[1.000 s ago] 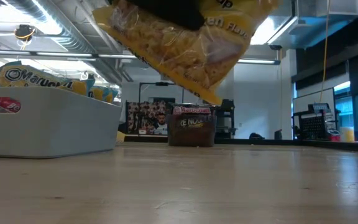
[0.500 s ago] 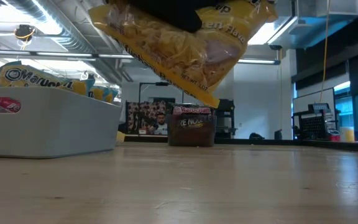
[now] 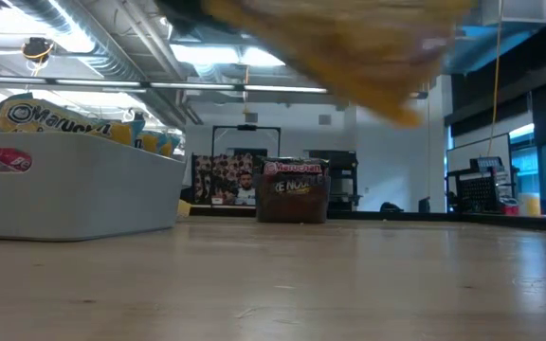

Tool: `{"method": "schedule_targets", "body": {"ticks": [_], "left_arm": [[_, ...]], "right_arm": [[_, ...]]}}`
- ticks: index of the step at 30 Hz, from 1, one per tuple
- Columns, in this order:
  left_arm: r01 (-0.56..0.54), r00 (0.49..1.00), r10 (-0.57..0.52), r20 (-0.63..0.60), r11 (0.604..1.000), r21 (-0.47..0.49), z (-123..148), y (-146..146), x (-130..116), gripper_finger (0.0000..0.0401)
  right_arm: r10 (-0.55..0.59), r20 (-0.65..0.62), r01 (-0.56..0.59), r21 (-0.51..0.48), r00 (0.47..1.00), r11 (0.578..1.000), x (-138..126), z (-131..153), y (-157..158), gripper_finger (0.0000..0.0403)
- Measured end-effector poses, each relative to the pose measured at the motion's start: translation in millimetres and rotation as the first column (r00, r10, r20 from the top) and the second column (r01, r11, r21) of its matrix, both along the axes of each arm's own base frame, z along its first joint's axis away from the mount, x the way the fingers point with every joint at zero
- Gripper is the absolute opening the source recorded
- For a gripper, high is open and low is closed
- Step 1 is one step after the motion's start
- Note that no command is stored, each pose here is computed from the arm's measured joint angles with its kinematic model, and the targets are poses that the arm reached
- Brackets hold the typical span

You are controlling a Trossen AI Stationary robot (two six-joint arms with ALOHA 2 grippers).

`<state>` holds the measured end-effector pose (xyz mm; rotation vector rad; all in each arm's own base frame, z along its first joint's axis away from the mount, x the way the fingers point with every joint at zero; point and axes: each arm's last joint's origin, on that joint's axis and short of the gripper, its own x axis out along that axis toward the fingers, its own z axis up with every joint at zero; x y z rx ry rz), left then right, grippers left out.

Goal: Sort Maruchan noodles
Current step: Put the bottom yellow noodle pack into the green bin

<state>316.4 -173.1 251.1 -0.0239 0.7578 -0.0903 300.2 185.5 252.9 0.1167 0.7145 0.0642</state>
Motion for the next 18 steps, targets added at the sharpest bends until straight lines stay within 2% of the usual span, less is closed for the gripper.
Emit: {"method": "schedule_targets", "body": {"ticks": [4,9,12,15,18], "left_arm": [[0.019,1.0,-0.02,0.012,0.997,0.08,-1,-10,-7,0.0174],[0.057,0.998,-0.059,0.006,0.99,0.13,-14,-20,-5,0.0174],[0.061,0.998,-0.064,0.013,0.987,0.15,-20,-22,-1,0.0174],[0.066,0.998,-0.067,0.002,0.985,0.163,-28,-22,5,0.0174],[0.074,0.997,-0.075,-0.003,0.984,0.162,-34,-23,8,0.0174]], "right_arm": [[-0.006,-0.165,0.02,0.086,0.986,0.996,-35,11,4,0.0086],[-0.043,-0.379,0.111,0.159,0.924,0.981,-88,24,10,0.0093],[-0.089,-0.479,0.186,0.157,0.873,0.97,-120,31,10,0.0088],[-0.143,-0.571,0.228,0.079,0.809,0.97,-148,32,10,0.0087],[-0.163,-0.621,0.219,0.013,0.767,0.976,-166,28,13,0.009]]}}
